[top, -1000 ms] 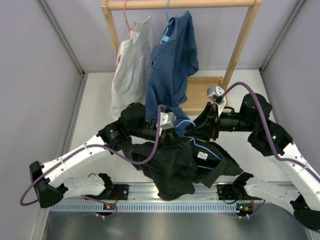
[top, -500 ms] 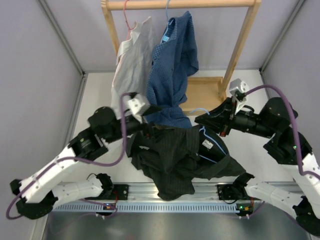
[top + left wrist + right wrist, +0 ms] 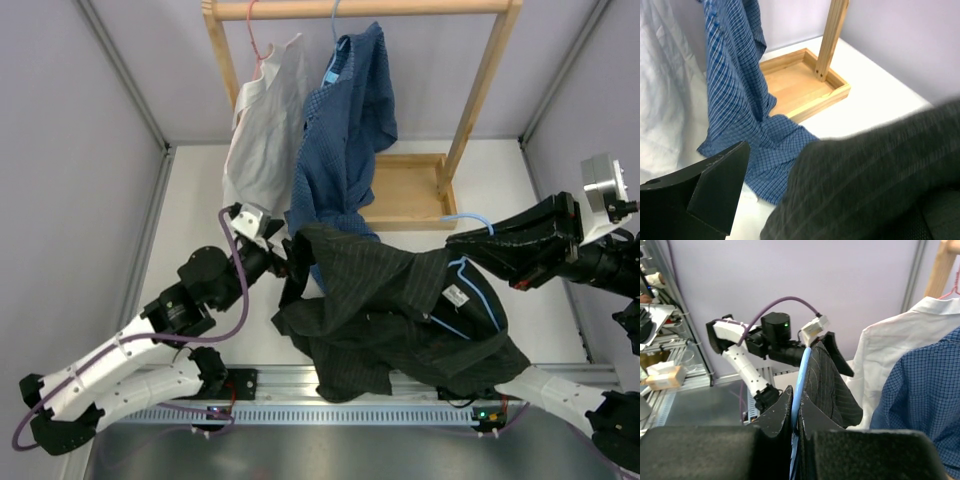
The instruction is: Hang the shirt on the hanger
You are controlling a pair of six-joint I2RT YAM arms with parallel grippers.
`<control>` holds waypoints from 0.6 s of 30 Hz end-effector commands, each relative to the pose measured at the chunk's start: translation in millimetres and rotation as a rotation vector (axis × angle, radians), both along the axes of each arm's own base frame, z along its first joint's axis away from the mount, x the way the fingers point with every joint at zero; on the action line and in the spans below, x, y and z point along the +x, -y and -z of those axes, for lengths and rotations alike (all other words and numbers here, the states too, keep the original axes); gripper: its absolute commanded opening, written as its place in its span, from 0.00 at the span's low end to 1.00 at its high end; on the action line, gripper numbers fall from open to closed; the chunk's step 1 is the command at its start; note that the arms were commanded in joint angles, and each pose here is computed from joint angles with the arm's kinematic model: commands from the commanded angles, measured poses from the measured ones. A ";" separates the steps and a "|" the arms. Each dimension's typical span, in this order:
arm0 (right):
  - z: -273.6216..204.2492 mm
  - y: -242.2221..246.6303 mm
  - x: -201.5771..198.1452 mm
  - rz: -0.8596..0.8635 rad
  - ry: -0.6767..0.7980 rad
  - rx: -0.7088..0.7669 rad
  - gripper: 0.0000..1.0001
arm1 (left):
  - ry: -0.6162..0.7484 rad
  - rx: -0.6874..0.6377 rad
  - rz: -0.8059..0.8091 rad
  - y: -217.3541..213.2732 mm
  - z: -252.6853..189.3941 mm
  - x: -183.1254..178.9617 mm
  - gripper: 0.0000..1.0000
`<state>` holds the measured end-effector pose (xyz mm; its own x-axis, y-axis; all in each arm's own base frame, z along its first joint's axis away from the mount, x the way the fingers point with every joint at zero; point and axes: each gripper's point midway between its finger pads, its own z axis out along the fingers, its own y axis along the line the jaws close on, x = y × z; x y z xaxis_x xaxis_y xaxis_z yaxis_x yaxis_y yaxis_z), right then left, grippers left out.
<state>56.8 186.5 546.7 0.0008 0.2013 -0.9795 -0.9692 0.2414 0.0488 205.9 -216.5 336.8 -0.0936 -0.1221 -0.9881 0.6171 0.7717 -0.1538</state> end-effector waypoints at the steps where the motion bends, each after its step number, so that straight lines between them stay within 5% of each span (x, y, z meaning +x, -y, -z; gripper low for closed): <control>1: -3.9 -4.9 -13.0 -0.084 -0.027 -0.012 0.00 | 0.106 -0.142 0.017 11.7 -46.5 5.0 0.97; 2: -6.1 -2.8 -13.6 -0.075 -0.027 -0.009 0.00 | 0.113 -0.139 0.055 18.6 -48.8 2.1 0.95; 5: -5.8 2.5 -9.2 -0.027 -0.030 -0.019 0.00 | 0.108 -0.146 0.084 29.1 -51.4 2.8 0.34; 6: -3.9 4.5 -5.6 -0.001 -0.034 -0.027 0.00 | 0.072 -0.149 0.039 25.4 -45.3 9.1 0.00; 11: 19.3 37.6 27.9 0.287 -0.024 -0.110 0.00 | -0.117 -0.218 -0.638 -87.7 -11.9 43.6 0.00; 18: 41.6 49.9 32.1 0.356 -0.034 -0.130 0.00 | -0.145 -0.267 -0.700 -115.5 0.1 30.5 0.00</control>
